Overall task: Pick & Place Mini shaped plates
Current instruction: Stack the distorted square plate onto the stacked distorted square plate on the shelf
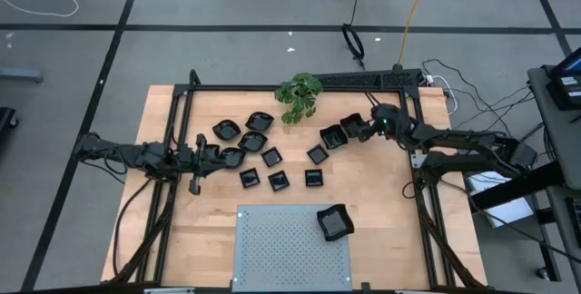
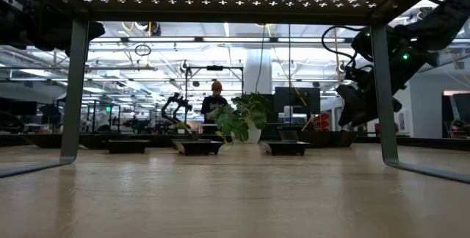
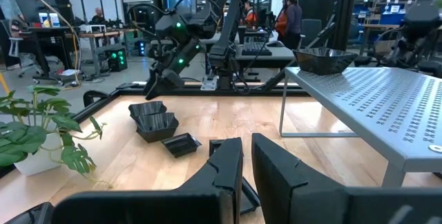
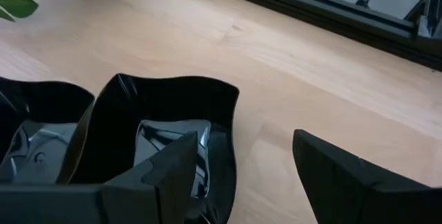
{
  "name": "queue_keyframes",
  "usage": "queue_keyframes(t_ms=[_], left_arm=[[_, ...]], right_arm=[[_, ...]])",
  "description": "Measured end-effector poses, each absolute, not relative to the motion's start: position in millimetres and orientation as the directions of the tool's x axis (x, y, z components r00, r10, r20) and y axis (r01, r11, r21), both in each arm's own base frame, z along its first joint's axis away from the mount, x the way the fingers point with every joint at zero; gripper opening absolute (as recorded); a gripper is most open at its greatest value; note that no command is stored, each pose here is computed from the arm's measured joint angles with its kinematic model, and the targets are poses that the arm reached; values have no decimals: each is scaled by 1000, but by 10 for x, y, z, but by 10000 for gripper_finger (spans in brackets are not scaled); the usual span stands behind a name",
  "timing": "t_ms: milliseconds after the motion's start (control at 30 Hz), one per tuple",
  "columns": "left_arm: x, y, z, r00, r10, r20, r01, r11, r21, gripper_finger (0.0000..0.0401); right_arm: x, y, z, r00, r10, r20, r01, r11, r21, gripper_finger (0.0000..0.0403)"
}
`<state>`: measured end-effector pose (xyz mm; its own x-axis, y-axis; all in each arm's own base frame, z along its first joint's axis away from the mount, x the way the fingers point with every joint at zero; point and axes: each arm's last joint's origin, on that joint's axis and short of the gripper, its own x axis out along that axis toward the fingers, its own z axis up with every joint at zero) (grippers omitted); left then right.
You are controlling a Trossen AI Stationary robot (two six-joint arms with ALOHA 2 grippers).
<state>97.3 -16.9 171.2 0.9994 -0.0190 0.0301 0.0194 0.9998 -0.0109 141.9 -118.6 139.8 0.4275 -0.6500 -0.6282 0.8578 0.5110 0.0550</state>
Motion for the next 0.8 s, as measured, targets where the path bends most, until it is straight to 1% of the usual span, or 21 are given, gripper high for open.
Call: queue_keyframes(t_ms=[200, 333, 400, 567, 667, 800], left_arm=[[973, -169, 1712, 999, -19, 30, 19, 1000, -11, 35], [973, -170, 1712, 999, -19, 30, 20, 1000, -11, 35], [973, -169, 1712, 999, -19, 30, 19, 1000, -11, 35], [973, -169, 1712, 999, -19, 30, 19, 1000, -11, 35], [973, -169, 1712, 999, -19, 30, 19, 1000, -11, 35], [973, -169, 1712, 999, -19, 30, 20, 1000, -11, 35]], right_arm=[[1416, -1183, 1382, 454, -665, -593, 851, 522, 66, 228], [1452, -1246, 1429, 514, -619, -593, 819, 560, 125, 228], [1483, -1308, 1498, 504, -617, -604, 826, 550, 127, 228], [1562, -1432, 1665, 429, -550, -717, 838, 538, 90, 228], [1611, -1509, 1768, 405, -530, -745, 839, 539, 73, 228], [1630, -1594, 1721, 397, -456, -797, 832, 545, 102, 228]])
